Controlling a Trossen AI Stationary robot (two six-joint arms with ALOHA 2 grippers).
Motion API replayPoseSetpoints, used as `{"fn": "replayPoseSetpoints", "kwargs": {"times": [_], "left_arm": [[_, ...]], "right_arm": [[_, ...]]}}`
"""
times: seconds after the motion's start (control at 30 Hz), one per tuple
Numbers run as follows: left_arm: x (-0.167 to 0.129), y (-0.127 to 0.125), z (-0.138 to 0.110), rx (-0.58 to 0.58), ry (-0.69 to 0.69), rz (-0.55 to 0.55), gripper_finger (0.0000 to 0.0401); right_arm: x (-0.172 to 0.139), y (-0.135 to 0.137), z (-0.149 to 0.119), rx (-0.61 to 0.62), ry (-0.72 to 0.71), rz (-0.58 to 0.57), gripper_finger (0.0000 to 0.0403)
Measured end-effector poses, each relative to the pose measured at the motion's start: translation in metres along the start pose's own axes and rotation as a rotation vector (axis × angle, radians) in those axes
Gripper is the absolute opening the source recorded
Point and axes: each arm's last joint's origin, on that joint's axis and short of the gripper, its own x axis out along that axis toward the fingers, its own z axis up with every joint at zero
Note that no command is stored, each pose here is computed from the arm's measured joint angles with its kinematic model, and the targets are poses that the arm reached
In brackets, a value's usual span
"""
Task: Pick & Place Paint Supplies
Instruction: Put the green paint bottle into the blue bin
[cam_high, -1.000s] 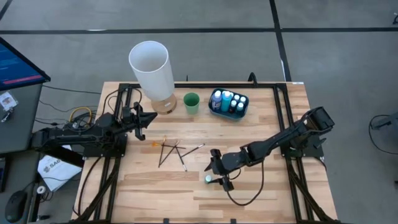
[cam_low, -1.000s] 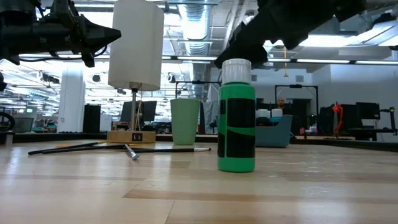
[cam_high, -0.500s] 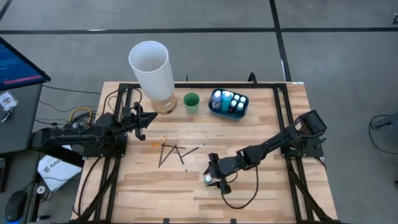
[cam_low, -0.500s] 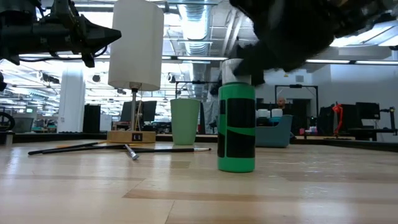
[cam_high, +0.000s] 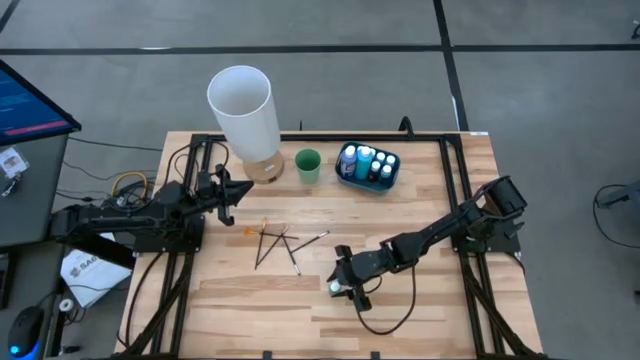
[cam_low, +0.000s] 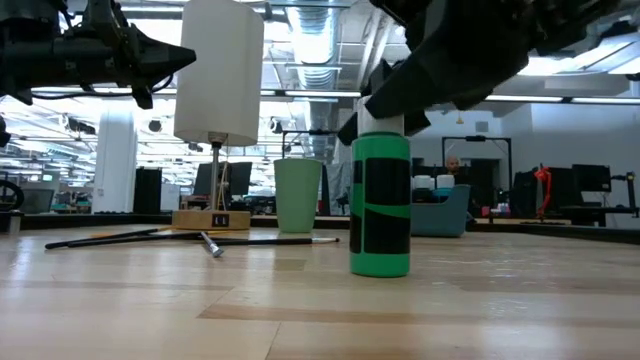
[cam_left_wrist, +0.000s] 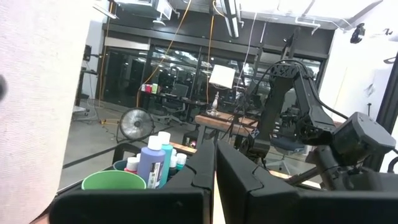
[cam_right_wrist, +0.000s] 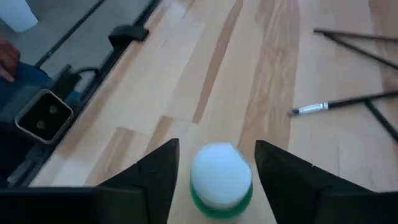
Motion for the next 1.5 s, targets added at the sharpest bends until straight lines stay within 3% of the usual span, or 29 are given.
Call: {"fn": "replayPoseSetpoints", "kwargs": {"times": [0.33,0.57,0.7,0.83,1.07,1.3,1.5], "left_arm": [[0.000,0.000,0.000,0.000,-0.004,-0.001,0.0002],[0.000,0.000,0.001,-0.001,-0.007,-0.001,0.0002],[0.000,0.000,0.001,-0.001,-0.007,-0.002,0.0002],[0.000,0.000,0.001,-0.001,-0.007,-0.002,0.0002],[0.000,0.000,0.001,-0.001,-0.009,-0.002,0.0002],[0.000,0.000,0.001,-0.001,-0.009,-0.002,0.0002],[0.000,0.000,0.001,-0.001,-0.010,-0.002,0.0002]], "right_arm": [[0.000,-0.001,-0.003,-0.004,0.028,-0.008,0.0111],[-0.012,-0.009,0.005,0.003,0.013,-0.056,0.0108],[-0.043,-0.016,0.020,0.011,-0.002,-0.228,0.0114],[-0.089,-0.026,0.031,0.032,-0.009,-0.498,0.0118],[-0.160,-0.050,0.033,0.196,-0.087,-0.935,0.0115],[-0.174,-0.084,-0.006,0.384,-0.097,-1.097,0.0116],[-0.165,-0.101,-0.036,0.435,-0.104,-1.152,0.0120]]}}
